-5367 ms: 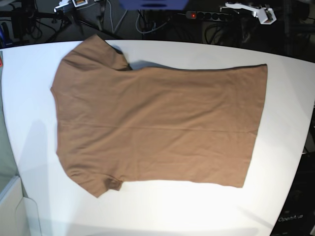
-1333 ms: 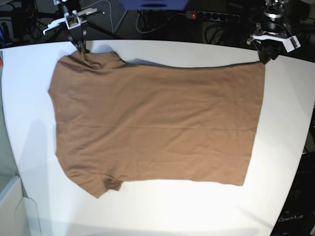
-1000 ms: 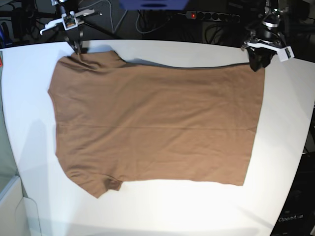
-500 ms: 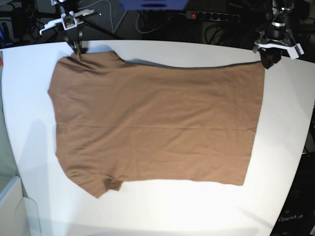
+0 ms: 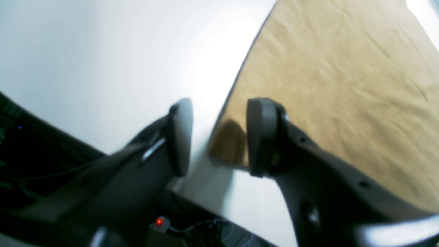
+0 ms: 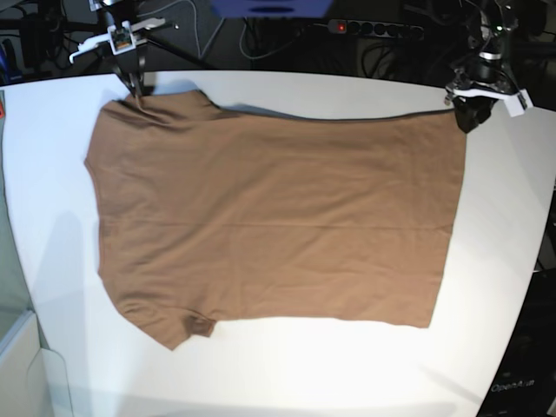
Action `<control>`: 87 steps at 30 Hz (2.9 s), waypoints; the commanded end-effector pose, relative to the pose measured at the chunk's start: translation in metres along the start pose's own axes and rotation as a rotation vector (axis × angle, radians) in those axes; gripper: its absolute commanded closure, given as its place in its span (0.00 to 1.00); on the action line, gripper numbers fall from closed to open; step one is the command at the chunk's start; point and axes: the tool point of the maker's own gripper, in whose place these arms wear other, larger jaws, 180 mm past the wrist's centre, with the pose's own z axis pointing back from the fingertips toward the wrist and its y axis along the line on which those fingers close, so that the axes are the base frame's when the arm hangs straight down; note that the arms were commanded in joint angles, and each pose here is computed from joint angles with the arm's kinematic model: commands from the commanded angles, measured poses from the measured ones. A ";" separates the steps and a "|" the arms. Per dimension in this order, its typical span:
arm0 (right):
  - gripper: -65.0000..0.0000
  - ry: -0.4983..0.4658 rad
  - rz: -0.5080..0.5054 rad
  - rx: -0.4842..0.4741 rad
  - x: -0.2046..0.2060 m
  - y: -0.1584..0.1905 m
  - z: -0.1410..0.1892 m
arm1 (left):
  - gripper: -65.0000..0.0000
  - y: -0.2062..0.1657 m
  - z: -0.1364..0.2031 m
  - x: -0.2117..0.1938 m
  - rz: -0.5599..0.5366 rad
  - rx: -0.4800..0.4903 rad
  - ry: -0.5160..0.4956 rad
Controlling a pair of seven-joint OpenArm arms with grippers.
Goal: Fold the T-shirt properly
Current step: 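Grasp the shirt's shoulder edges with both grippers, then lift the shoulder edge and fold it over the shirt body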
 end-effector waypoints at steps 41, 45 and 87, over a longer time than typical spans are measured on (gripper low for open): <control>1.00 -0.075 0.090 -0.071 0.050 -0.043 -0.030 | 0.96 -0.060 0.006 0.044 -0.087 -0.175 0.000; 1.00 -0.077 0.070 -0.047 0.062 -0.045 -0.040 | 0.96 -0.073 -0.006 0.054 -0.092 -0.200 -0.001; 1.00 -0.075 0.051 -0.005 0.122 -0.079 -0.206 | 0.97 -0.121 -0.097 0.138 0.060 -0.253 -0.110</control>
